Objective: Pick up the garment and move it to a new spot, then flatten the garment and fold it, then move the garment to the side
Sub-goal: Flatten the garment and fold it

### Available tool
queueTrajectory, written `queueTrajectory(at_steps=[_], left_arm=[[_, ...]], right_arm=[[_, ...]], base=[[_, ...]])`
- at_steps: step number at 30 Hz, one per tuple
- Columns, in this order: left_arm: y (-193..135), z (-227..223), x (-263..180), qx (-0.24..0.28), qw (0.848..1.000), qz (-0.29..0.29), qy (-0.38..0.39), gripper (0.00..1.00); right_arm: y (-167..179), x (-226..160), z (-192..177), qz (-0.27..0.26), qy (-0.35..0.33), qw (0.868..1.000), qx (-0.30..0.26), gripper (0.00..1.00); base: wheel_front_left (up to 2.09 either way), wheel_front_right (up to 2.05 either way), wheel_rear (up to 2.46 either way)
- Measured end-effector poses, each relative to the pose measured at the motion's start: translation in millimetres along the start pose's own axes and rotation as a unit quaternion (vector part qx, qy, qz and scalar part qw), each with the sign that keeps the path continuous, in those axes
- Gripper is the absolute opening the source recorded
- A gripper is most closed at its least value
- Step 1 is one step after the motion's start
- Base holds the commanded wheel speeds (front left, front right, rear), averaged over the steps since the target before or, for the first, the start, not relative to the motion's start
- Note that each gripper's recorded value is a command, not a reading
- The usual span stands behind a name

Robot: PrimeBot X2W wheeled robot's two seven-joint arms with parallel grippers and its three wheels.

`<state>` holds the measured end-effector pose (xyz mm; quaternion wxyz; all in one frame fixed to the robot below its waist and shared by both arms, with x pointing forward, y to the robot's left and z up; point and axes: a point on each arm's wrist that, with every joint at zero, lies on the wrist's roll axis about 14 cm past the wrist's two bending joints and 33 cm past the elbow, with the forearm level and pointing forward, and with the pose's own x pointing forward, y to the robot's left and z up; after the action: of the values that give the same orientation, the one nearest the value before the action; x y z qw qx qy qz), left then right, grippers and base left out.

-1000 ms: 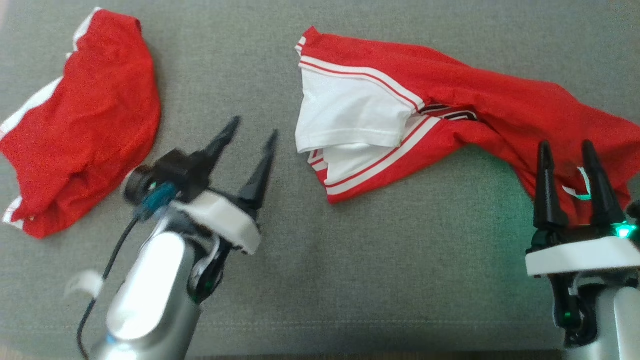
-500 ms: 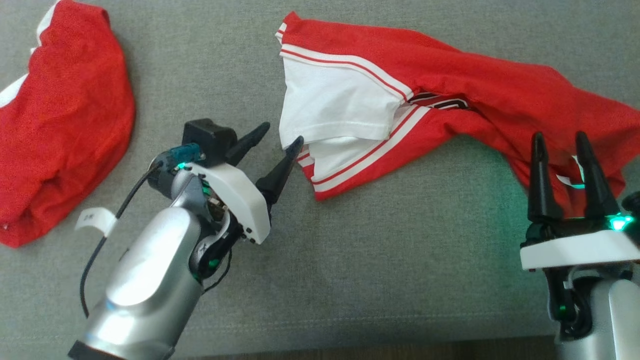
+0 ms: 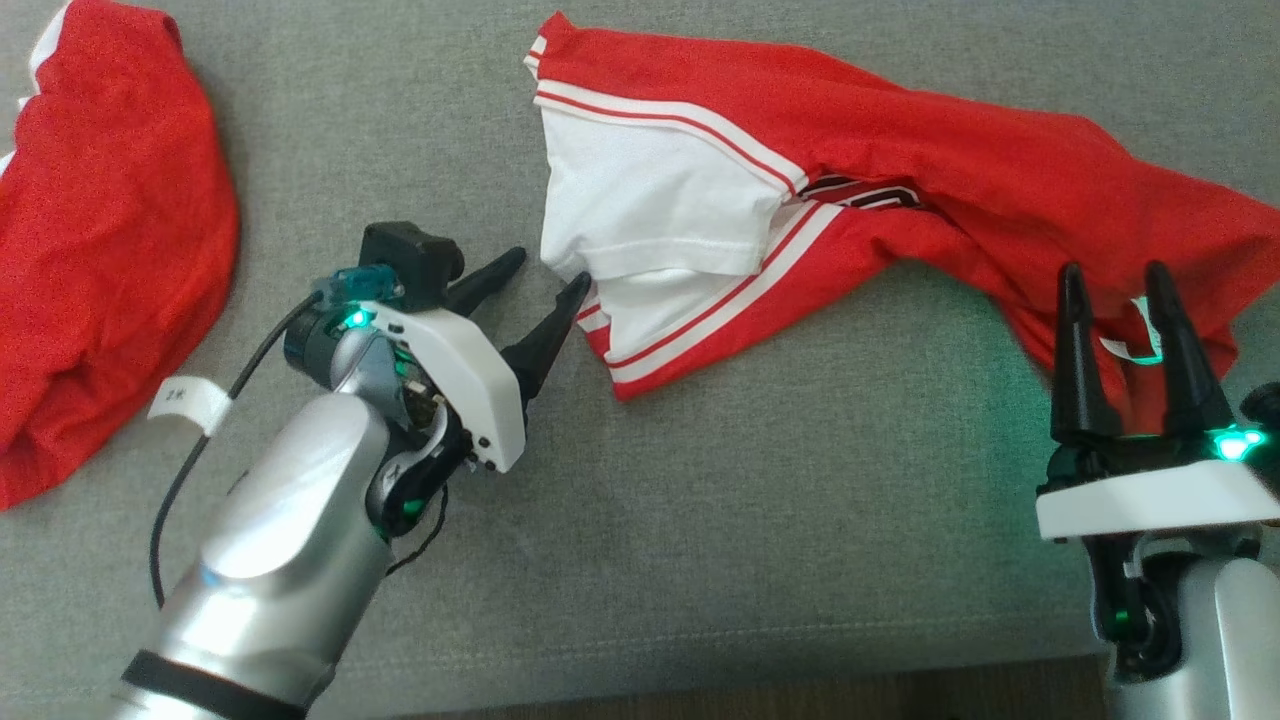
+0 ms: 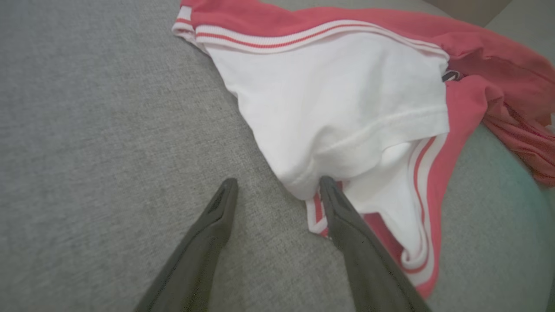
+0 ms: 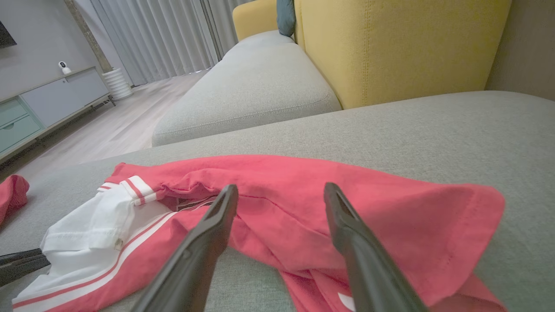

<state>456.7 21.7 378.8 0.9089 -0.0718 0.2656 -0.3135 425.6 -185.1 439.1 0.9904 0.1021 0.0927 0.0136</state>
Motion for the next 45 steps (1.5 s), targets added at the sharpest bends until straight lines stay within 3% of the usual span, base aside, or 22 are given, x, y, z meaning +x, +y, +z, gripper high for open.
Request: queueTrajectory(at_steps=[2, 4, 6, 8, 9, 10, 30, 36, 45], left_arm=[[-0.4, -0.9, 1.5, 0.001, 1.0, -0.002, 0.003, 1.0], [0.2, -0.5, 2.8, 0.005, 1.0, -0.003, 0.005, 0.85], [0.8, -0.5, 3.4, 0.008, 1.0, -0.003, 0.006, 0.53], [-0.2, -1.8, 3.1, 0.007, 1.0, -0.005, 0.007, 0.36], [-1.4, -2.5, 2.9, 0.009, 1.0, -0.007, 0.006, 0.13], [-2.7, -3.3, 2.5, 0.01, 1.0, -0.009, 0.006, 0.0], [-7.7, 28.6, -15.3, 0.047, 0.997, -0.017, -0.055, 0.0], [-13.8, 34.6, -29.2, 0.054, 0.996, -0.021, -0.072, 0.0], [-20.8, 36.6, -40.9, 0.062, 0.995, -0.025, -0.079, 0.0]], right_arm=[[-0.7, -0.3, 0.3, -0.001, -0.001, 1.0, 0.002, 1.0], [-1.2, -0.7, 1.6, -0.002, -0.004, 1.0, 0.002, 1.0], [-1.6, -1.0, 2.1, -0.002, -0.005, 1.0, 0.002, 1.0], [-1.7, -1.1, 2.4, -0.003, -0.006, 1.0, 0.002, 1.0], [-1.6, -1.1, 2.5, -0.003, -0.006, 1.0, 0.002, 1.0], [-1.5, -1.1, 2.6, -0.002, -0.006, 1.0, 0.002, 1.0], [-4.4, -5.3, 8.4, -0.008, -0.013, 1.0, 0.01, 1.0], [-25.4, -13.1, 9.8, -0.039, -0.006, 0.999, 0.006, 1.0], [-75.4, -37.8, -8.0, -0.115, 0.066, 0.991, 0.001, 1.0]], base=[[0.0, 0.0, 0.0], [0.0, 0.0, 0.0], [0.0, 0.0, 0.0], [0.0, 0.0, 0.0], [0.0, 0.0, 0.0], [0.0, 0.0, 0.0], [0.0, 0.0, 0.0], [0.0, 0.0, 0.0], [0.0, 0.0, 0.0]])
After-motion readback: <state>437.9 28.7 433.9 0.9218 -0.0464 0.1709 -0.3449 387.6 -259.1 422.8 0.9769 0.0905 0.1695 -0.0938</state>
